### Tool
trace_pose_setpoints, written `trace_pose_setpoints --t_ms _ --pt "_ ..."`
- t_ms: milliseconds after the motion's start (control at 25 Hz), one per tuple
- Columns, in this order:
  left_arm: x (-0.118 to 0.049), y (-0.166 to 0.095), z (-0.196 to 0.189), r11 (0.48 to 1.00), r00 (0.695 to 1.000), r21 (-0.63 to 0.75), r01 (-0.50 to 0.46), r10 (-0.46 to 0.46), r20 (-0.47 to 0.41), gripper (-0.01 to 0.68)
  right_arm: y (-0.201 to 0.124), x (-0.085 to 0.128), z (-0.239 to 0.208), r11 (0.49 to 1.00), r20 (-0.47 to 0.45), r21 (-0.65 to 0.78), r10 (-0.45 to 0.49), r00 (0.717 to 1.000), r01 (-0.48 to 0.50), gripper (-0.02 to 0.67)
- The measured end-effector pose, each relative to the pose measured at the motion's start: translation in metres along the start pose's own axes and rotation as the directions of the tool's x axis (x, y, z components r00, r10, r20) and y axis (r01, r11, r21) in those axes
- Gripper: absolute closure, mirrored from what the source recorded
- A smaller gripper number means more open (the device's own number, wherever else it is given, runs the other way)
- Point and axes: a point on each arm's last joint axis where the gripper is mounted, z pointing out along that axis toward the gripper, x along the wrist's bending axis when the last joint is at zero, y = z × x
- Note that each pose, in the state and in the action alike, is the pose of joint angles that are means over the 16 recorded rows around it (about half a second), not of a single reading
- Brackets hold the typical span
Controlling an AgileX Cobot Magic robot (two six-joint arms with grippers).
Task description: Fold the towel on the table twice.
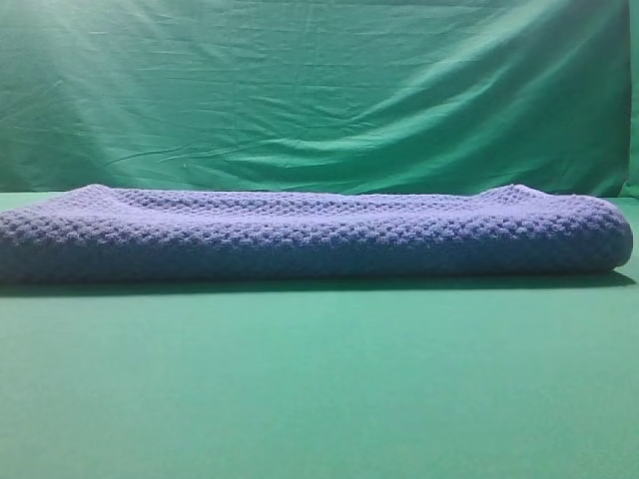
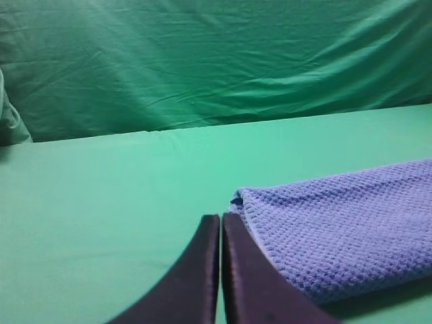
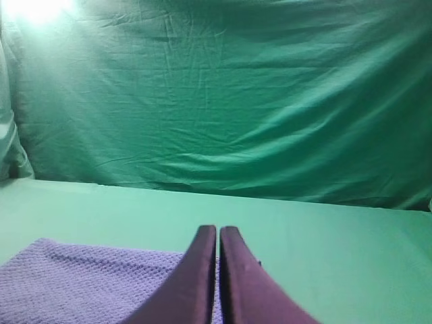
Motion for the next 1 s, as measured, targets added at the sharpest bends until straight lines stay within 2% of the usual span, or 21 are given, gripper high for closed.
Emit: trace_pose_setpoints --t_ms 320,680,1000 --pt "-0.001 -0.029 0.013 0.999 1.000 0.041 0.018 -0.018 0.006 0.673 -0.036 -0.001 0.014 1.000 0.011 0.026 -0.013 1.000 0.013 0.649" --pt "-0.003 -0.038 0.015 0.994 0.997 0.080 0.072 -0.074 0.023 0.673 -0.064 0.000 0.016 0.982 -0.006 0.188 -0.027 1.000 0.027 0.649" --pt "-0.003 -0.053 0.019 0.989 0.997 0.130 0.074 -0.077 0.020 0.673 -0.085 0.001 0.015 0.950 -0.020 0.310 -0.023 1.000 0.028 0.649"
